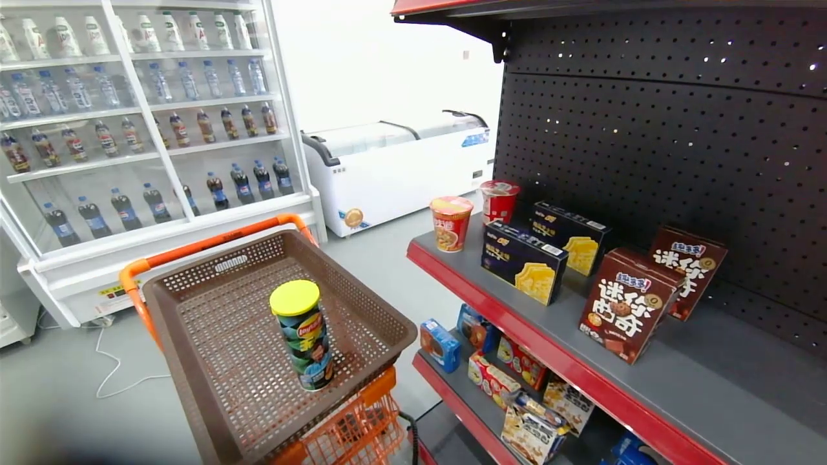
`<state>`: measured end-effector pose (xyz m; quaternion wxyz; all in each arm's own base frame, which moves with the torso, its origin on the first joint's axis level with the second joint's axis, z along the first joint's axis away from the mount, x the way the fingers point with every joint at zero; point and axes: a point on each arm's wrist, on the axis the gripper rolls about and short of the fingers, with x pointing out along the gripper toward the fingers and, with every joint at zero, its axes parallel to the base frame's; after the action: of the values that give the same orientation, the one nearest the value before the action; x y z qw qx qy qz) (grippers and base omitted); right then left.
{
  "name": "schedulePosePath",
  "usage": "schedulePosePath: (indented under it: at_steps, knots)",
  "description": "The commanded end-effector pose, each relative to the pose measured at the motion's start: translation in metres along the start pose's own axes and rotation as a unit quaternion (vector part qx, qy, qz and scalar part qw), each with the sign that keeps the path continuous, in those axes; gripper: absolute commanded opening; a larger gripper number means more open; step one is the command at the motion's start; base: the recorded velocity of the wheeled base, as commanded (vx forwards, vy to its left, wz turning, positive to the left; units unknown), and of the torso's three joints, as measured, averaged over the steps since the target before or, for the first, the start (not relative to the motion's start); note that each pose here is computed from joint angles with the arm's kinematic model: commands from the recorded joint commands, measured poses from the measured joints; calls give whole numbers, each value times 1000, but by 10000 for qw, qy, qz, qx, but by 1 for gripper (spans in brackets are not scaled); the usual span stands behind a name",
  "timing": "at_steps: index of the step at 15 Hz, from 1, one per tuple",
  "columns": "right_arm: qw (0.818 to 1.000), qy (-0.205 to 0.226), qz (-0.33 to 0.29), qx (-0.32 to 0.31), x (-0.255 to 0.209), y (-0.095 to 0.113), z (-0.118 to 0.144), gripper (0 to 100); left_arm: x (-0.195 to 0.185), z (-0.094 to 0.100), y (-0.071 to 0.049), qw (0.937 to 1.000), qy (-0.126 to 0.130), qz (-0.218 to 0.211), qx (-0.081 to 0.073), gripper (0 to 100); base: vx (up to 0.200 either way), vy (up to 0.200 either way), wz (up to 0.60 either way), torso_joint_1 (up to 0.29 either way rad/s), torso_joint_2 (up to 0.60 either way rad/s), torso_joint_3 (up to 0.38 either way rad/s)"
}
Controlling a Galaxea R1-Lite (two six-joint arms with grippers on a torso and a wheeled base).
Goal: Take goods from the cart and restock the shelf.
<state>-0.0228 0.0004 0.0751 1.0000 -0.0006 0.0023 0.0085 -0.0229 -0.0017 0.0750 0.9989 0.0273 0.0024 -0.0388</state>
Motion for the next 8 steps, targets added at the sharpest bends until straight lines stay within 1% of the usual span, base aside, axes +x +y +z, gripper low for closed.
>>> schedulePosePath:
  at_steps: [1,2,3,4,5,6,7,8]
  knots:
    - [10000,0,7,-1,0,0,0,100,-3,17,1,9997,-143,106,151,100,0,0,0,0,0,0]
    - [10000,0,-1,-1,0,0,0,100,5,60,4,9984,250,334,389,100,0,0,0,0,0,0]
    - [10000,0,-1,-1,0,0,0,100,13,71,5,9971,551,333,400,100,0,0,0,0,0,0]
    - [10000,0,15,-1,0,0,0,100,26,92,8,9958,774,253,421,100,0,0,0,0,0,0]
    - [10000,0,7,-1,0,0,0,100,33,96,9,9945,920,250,441,100,0,0,0,0,0,0]
    - [10000,0,7,-1,0,0,0,100,45,102,9,9937,1073,-94,319,100,0,0,0,0,0,0]
    - [10000,0,7,-1,0,0,0,100,49,111,10,9942,1049,-97,221,100,0,0,0,0,0,0]
    - [10000,0,7,-1,0,0,0,100,65,117,11,9898,1394,-236,198,100,0,0,0,0,0,0]
